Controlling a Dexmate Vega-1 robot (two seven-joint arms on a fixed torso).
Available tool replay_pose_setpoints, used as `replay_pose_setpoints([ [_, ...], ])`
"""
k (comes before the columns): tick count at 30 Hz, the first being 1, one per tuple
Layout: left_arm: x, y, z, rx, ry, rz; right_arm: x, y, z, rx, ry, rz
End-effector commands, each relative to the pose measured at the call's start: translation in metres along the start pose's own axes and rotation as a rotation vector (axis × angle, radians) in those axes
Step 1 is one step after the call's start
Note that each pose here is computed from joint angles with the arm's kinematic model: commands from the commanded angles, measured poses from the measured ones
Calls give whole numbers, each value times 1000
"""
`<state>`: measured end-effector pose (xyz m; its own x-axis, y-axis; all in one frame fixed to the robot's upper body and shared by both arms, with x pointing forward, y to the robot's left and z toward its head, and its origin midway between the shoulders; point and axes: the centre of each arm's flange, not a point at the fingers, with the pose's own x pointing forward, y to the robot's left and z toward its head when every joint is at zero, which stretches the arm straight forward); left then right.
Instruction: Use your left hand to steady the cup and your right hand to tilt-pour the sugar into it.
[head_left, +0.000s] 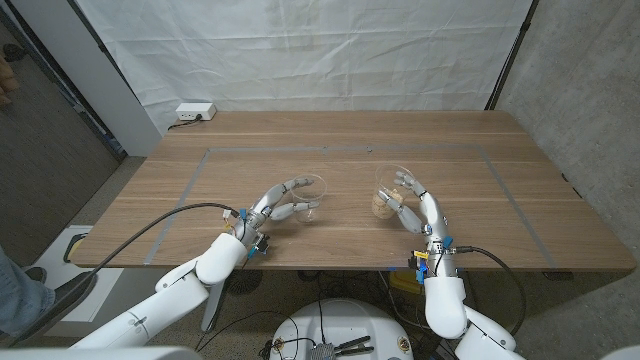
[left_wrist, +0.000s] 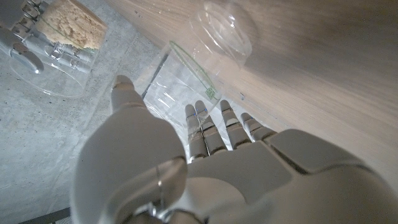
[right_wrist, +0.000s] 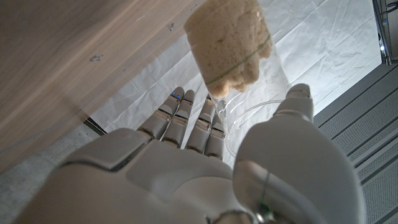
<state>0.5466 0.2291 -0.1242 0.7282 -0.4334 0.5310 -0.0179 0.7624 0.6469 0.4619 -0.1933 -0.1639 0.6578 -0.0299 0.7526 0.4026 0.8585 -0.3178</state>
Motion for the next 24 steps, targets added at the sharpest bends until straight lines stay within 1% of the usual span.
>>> replay_pose_setpoints([
  [1, 0, 8, -1, -41, -15, 24, 4, 2, 7, -15, -11, 8],
  [7, -4, 13, -4, -90, -15, 50, 15, -2, 18, -41, -34, 23],
  [8, -5, 14, -5, -102, -16, 57, 21, -3, 22, -50, -41, 31],
  [9, -5, 14, -5, -105, -16, 60, 24, -3, 24, -59, -45, 39],
  [10, -5, 14, -5, -105, -16, 60, 24, -3, 24, -60, -44, 40],
  [12, -5, 16, -4, -113, -20, 64, 33, -3, 29, -70, -58, 54],
  [18, -4, 22, 2, -112, -38, 73, 47, -2, 39, -106, -93, 68],
  [21, -5, 25, 3, -109, -39, 74, 54, -2, 45, -121, -110, 77],
  [23, -5, 27, 3, -110, -39, 75, 58, -1, 48, -110, -108, 80],
  [24, -5, 28, 2, -110, -40, 77, 61, -1, 49, -97, -117, 82],
])
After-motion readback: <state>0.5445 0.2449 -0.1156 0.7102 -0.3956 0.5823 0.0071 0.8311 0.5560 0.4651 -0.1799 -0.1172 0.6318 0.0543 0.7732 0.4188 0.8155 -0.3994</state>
